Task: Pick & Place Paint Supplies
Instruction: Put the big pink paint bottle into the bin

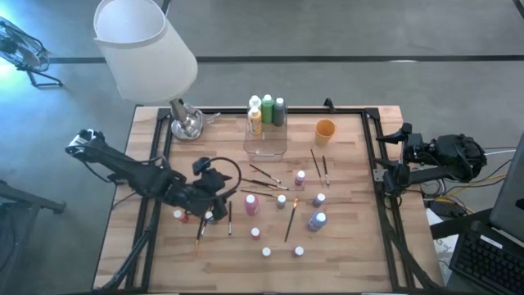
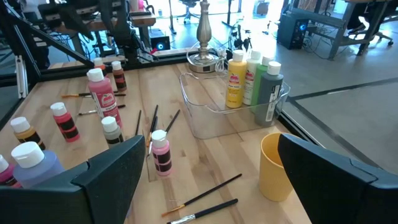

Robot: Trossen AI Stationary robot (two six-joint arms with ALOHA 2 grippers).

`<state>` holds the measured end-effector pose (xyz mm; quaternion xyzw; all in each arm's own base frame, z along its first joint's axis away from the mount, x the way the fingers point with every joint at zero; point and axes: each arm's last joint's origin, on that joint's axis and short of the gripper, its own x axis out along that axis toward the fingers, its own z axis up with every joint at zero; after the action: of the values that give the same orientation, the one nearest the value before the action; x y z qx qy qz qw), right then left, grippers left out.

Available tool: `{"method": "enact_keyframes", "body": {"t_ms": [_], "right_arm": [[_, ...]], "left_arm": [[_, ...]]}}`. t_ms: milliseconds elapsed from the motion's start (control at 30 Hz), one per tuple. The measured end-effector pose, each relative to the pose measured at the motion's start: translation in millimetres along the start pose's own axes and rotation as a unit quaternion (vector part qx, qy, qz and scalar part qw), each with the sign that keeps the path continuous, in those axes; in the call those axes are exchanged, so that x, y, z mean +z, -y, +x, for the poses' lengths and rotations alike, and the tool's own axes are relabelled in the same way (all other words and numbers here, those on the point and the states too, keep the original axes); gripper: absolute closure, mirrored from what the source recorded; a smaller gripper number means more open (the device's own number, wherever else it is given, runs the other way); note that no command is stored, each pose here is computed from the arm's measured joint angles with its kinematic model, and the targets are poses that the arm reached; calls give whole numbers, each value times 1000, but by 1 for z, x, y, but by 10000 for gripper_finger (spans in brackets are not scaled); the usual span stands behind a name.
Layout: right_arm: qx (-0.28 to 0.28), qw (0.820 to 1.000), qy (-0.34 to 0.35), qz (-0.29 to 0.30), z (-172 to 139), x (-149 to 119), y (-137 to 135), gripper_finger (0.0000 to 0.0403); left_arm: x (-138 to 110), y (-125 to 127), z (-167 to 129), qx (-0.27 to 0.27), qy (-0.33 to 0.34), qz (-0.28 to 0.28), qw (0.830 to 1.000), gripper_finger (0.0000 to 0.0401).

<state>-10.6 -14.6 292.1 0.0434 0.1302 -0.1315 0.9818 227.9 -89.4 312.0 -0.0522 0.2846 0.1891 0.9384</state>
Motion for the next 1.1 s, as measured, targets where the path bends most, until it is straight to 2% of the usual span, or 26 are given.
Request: {"method": "enact_keyframes", "body": {"t_ms": [233, 367, 867, 1100], "right_arm": [[0, 1000, 0, 0, 0, 0, 0, 39], [0, 1000, 0, 0, 0, 0, 0, 39], [0, 1000, 0, 0, 0, 0, 0, 39], [0, 1000, 0, 0, 0, 0, 0, 39]], "left_arm": [[-8, 5, 7, -55, -16, 9, 998, 185], [-11, 10, 12, -82, 5, 16, 997, 185], [-26, 9, 21, -79, -3, 23, 997, 185], [-31, 10, 26, -89, 12, 2, 996, 185]]}}
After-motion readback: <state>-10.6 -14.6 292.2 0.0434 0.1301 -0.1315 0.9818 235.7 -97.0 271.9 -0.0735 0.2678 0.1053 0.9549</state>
